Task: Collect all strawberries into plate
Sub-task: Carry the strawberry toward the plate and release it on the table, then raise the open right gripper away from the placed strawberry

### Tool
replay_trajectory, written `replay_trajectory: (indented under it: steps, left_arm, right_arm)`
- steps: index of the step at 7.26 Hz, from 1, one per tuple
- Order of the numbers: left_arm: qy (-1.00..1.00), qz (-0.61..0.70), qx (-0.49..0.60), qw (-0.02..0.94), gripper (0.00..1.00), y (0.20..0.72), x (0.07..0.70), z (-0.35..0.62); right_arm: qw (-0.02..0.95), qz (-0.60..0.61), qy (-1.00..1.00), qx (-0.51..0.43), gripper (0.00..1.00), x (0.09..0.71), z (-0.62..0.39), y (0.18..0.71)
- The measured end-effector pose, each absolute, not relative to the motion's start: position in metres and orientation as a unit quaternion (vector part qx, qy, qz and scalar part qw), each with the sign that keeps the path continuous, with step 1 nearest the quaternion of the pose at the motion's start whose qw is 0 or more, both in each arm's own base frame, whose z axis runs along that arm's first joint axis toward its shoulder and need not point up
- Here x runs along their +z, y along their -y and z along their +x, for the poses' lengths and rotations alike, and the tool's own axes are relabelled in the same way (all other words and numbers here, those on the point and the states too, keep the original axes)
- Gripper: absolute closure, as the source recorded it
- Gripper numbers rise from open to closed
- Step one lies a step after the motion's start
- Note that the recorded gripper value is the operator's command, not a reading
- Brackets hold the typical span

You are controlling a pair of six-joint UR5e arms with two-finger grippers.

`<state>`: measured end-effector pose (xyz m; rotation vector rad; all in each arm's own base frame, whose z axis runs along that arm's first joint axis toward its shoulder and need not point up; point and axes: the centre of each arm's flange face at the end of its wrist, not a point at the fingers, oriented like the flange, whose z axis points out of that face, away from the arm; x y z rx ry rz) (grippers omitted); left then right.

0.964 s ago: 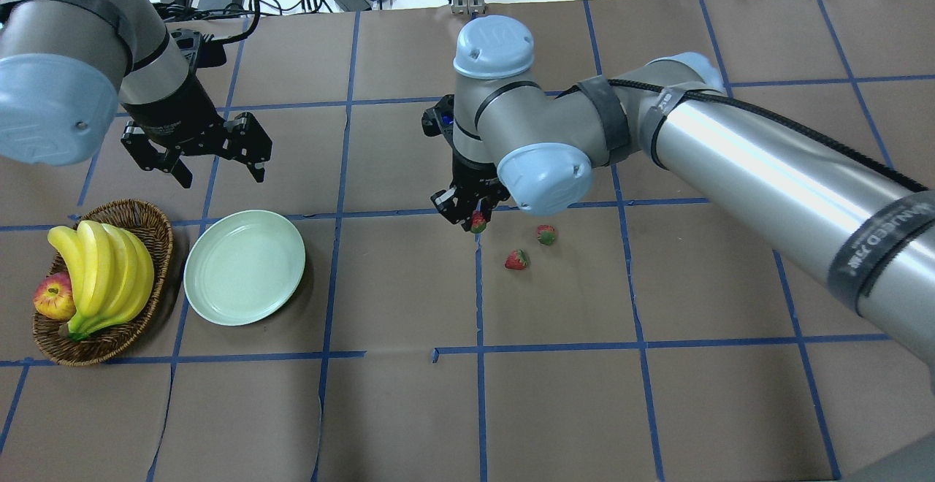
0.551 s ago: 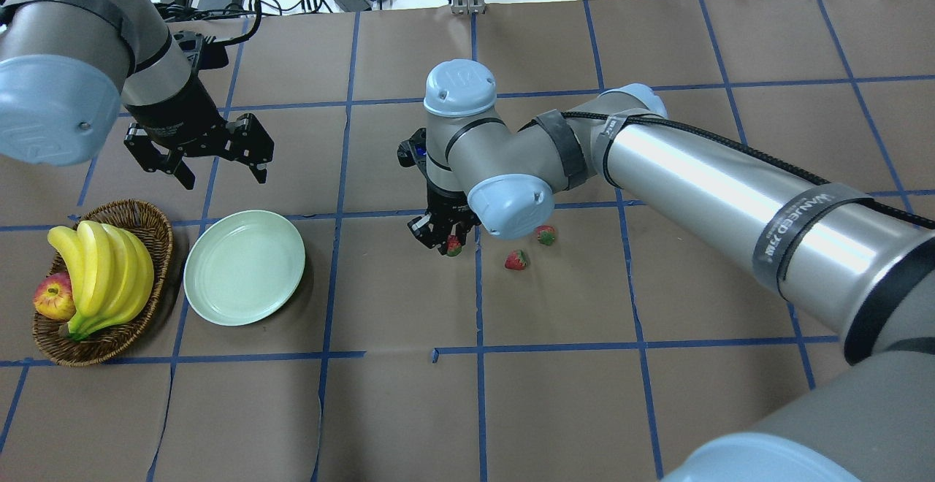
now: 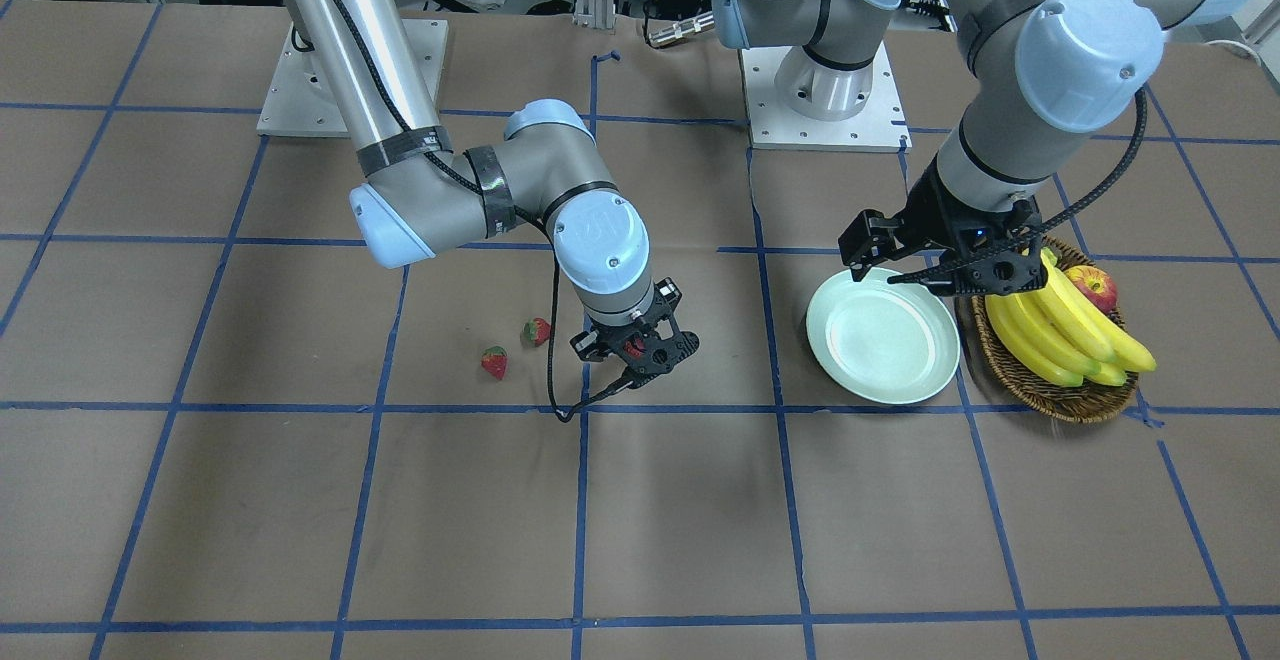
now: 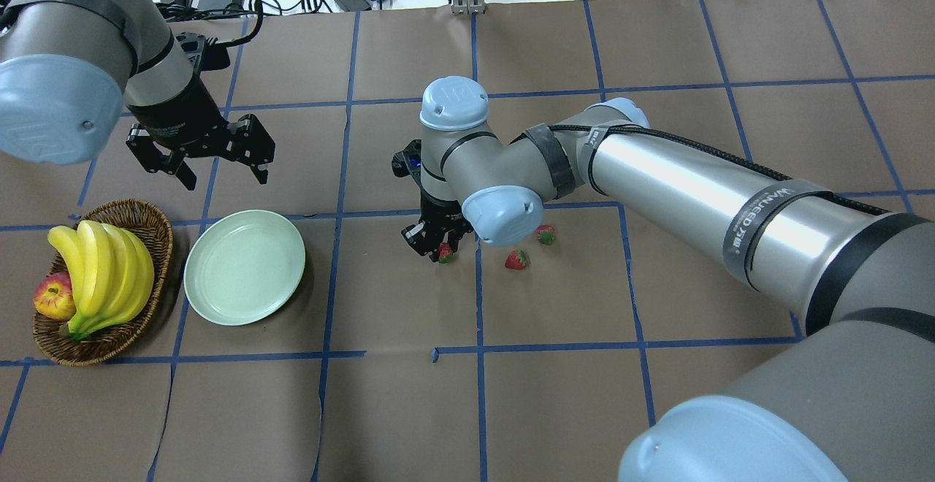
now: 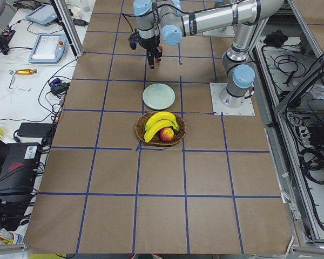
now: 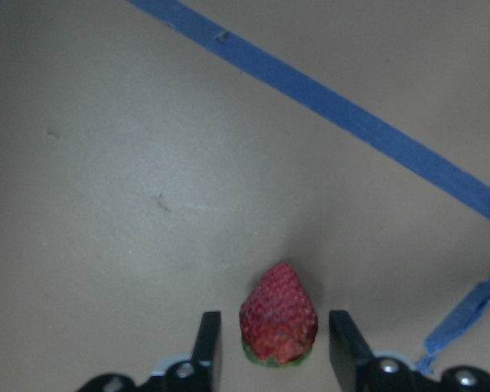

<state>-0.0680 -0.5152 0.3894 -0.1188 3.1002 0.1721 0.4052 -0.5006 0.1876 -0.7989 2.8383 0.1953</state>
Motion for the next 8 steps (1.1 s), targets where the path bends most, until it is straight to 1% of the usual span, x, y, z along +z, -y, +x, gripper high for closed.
replay_trajectory:
  steps: [1, 3, 5, 6, 8]
  left_arm:
    - [-0.998, -0.038, 0.055, 0.017, 0.00, 0.515, 0.390, -0.068]
    - [-0.998, -0.038, 0.055, 0.017, 0.00, 0.516, 0.390, -0.068]
    - [-0.998, -0.038, 0.055, 0.017, 0.00, 0.516, 0.389, -0.068]
    - [-0.997, -0.040, 0.056, 0.017, 0.00, 0.516, 0.389, -0.068]
    - [-0.997, -0.043, 0.057, 0.017, 0.00, 0.516, 0.388, -0.069]
  right_arm:
    - [0.093, -0.266, -0.958, 0.061, 0.00, 0.199, 0.405, 0.500]
    - [0.085, -0.251, -0.964, 0.037, 0.00, 0.248, 0.389, 0.504]
    - [0.051, -0.221, -0.974, 0.020, 0.00, 0.295, 0.333, 0.534]
    - [0.032, -0.212, -0.976, 0.020, 0.00, 0.300, 0.305, 0.546]
    - [0.019, -0.197, -0.980, 0.036, 0.00, 0.286, 0.281, 0.552]
